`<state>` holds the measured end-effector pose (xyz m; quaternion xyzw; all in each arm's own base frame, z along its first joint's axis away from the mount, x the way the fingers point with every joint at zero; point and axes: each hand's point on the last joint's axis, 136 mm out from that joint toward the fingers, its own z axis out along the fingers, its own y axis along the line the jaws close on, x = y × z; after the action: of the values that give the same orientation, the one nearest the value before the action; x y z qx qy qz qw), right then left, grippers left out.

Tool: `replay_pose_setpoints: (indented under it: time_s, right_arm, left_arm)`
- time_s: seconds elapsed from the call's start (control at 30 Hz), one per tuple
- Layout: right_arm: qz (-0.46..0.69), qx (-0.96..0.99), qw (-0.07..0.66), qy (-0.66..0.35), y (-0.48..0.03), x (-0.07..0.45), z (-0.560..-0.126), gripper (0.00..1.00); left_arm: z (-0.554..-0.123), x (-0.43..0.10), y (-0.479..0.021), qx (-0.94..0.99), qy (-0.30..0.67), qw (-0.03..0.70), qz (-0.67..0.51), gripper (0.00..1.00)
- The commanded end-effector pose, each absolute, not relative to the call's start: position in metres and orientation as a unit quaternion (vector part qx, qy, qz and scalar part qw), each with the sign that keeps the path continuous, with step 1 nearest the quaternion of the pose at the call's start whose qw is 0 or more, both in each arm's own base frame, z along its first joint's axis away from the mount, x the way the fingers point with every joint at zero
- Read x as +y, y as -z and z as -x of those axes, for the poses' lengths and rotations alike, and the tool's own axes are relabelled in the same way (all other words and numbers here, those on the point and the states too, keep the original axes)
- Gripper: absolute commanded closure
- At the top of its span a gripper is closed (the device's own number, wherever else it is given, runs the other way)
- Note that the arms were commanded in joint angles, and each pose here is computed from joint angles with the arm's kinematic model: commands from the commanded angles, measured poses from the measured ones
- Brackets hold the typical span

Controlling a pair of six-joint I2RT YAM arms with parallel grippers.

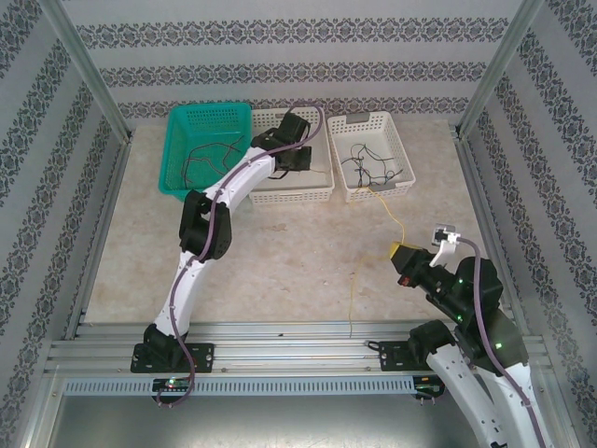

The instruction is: Untangle the cables

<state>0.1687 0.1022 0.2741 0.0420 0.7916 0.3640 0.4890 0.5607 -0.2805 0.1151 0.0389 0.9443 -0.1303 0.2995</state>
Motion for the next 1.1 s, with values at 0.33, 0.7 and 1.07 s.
replay_pose_setpoints:
  time_s: [0.33, 0.7, 1.07]
  right_arm:
    - [-0.032, 0.792, 0.485, -0.37, -0.274, 0.102, -0.157, 1.0]
    - [-0.033, 0.793, 0.481, -0.373, -0.272, 0.104, -0.157, 1.0]
    - [-0.034, 0.789, 0.48, -0.382, -0.28, 0.106, -0.157, 1.0]
  left_arm:
    - [-0.562, -0.264, -0.123, 0.949, 0.148, 0.278, -0.01, 0.79]
    - [-0.558, -0.265, -0.187, 0.935, 0.17, 0.309, -0.021, 0.37]
    - [-0.541, -0.247, -0.201, 0.943, 0.137, 0.301, -0.026, 0.25]
